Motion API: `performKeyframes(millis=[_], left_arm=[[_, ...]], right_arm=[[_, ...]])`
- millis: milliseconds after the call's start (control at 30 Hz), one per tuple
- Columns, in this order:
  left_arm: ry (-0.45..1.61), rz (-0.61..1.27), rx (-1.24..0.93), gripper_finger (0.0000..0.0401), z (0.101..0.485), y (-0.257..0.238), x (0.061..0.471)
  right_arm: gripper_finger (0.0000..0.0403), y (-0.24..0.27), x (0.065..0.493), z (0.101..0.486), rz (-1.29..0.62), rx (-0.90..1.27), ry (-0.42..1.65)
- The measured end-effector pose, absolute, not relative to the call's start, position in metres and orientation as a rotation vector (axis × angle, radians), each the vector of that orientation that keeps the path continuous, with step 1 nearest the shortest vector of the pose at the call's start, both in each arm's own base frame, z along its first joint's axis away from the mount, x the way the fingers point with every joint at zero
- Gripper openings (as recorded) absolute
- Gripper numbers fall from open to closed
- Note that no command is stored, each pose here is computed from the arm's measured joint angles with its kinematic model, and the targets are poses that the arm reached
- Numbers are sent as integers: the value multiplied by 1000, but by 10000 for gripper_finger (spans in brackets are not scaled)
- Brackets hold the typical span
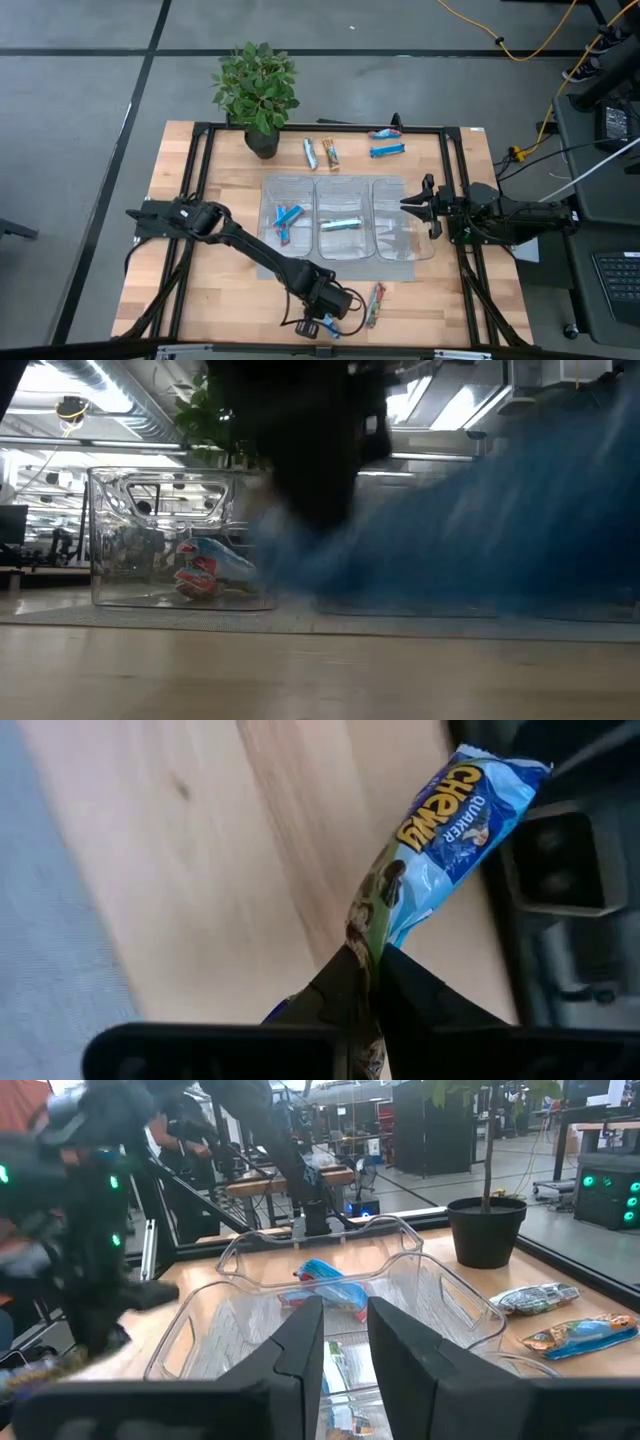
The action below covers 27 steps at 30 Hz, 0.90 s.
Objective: Pick and place Granola Bars by type
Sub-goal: Put the blue granola bar into the right transparent bin
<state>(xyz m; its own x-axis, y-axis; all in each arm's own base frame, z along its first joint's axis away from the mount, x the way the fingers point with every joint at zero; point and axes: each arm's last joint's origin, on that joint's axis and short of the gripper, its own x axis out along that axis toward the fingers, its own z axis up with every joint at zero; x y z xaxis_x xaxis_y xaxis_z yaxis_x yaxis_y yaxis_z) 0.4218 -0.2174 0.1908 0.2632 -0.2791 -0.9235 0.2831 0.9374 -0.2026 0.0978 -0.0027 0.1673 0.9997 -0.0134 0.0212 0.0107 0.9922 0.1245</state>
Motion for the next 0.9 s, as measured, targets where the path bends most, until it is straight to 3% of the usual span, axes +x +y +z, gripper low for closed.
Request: performKeyframes(millis=[433, 900], left_arm=[[998, -189, -30, 19, 287, -193, 410], [788, -110, 135, 19, 366, -157, 375]], right_arm=[[85, -3, 98, 167, -12, 124, -23], [85, -3, 98, 167, -12, 125, -22]])
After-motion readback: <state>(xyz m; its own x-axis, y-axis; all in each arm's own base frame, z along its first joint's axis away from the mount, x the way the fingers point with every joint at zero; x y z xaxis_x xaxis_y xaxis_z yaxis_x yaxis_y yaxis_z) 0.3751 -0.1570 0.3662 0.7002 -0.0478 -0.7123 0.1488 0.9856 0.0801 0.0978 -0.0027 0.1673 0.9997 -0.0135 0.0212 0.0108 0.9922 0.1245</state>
